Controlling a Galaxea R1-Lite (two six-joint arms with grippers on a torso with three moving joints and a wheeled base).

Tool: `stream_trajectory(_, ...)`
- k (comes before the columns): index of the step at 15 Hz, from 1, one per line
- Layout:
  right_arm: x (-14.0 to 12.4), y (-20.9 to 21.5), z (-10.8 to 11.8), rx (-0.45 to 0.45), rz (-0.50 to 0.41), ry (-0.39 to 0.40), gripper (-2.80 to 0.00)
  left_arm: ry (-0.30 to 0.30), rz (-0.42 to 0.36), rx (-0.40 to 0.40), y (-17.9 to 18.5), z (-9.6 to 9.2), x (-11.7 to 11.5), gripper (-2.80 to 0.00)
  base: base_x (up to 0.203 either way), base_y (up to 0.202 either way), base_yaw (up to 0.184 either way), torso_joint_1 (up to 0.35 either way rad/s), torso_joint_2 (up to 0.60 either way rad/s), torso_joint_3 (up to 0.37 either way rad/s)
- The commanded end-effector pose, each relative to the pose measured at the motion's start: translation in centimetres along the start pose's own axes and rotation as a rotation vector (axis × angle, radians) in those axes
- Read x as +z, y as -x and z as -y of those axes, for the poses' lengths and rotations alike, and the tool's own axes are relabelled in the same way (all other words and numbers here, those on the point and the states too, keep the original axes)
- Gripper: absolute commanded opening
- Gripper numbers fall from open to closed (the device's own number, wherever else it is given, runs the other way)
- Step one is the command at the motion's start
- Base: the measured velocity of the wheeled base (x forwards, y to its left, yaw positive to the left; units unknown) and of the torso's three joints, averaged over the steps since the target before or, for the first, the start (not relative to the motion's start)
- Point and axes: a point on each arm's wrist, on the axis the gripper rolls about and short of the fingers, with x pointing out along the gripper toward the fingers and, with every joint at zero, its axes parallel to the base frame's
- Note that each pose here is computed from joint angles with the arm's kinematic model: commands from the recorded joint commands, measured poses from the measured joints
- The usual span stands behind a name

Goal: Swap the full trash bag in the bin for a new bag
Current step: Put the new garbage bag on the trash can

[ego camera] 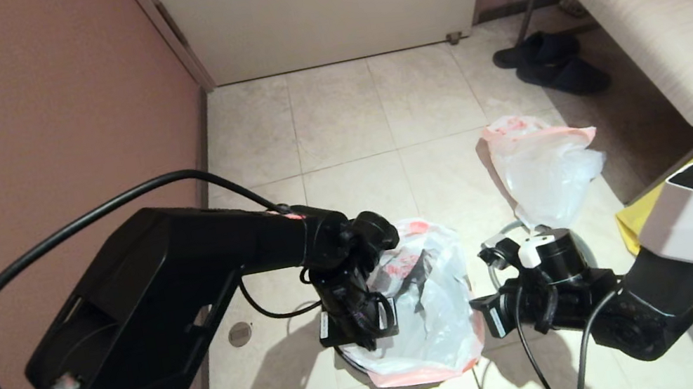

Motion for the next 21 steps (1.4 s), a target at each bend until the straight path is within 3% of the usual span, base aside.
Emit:
stream_trajectory(1,-0.2,-0.2,0.1,-0.001,-0.001,0.000,-2.80,0.000,-0.014,-0.002,1.7,-0.2,-1.3,-2.80,0.000,0.000,0.000,0.000,0.00,0.000)
stream_trajectory(4,-0.2,-0.3,0.0,0.001,-0.001,0.001,-2.80,-0.017,-0.097,0.019,1.1,-0.1,-4.2,-2.80,0.000,0.000,0.000,0.000,0.00,0.000)
stream_trajectory(8,-0.1,-0.2,0.0,0.000,0.002,0.000,-2.80,0.002,-0.115,0.033,-1.9,0.2,-4.0,-2.80,0.000,0.000,0.000,0.000,0.00,0.000)
stream_trajectory(13,-0.5,-0.5,0.0,0.001,-0.013,-0.002,-2.80,0.043,-0.124,0.051,-4.4,-1.1,-3.3,-2.80,0.000,0.000,0.000,0.000,0.00,0.000)
stream_trajectory(19,-1.1,-1.1,0.3,-0.003,-0.028,-0.005,-2.80,0.088,-0.065,0.033,-5.7,-3.0,-2.7,-2.80,0.000,0.000,0.000,0.000,0.00,0.000)
stream_trajectory(21,-1.1,-1.2,0.5,-0.006,-0.023,-0.011,-2.80,0.137,0.014,0.042,-5.8,-4.4,-1.4,-2.80,0.000,0.000,0.000,0.000,0.00,0.000)
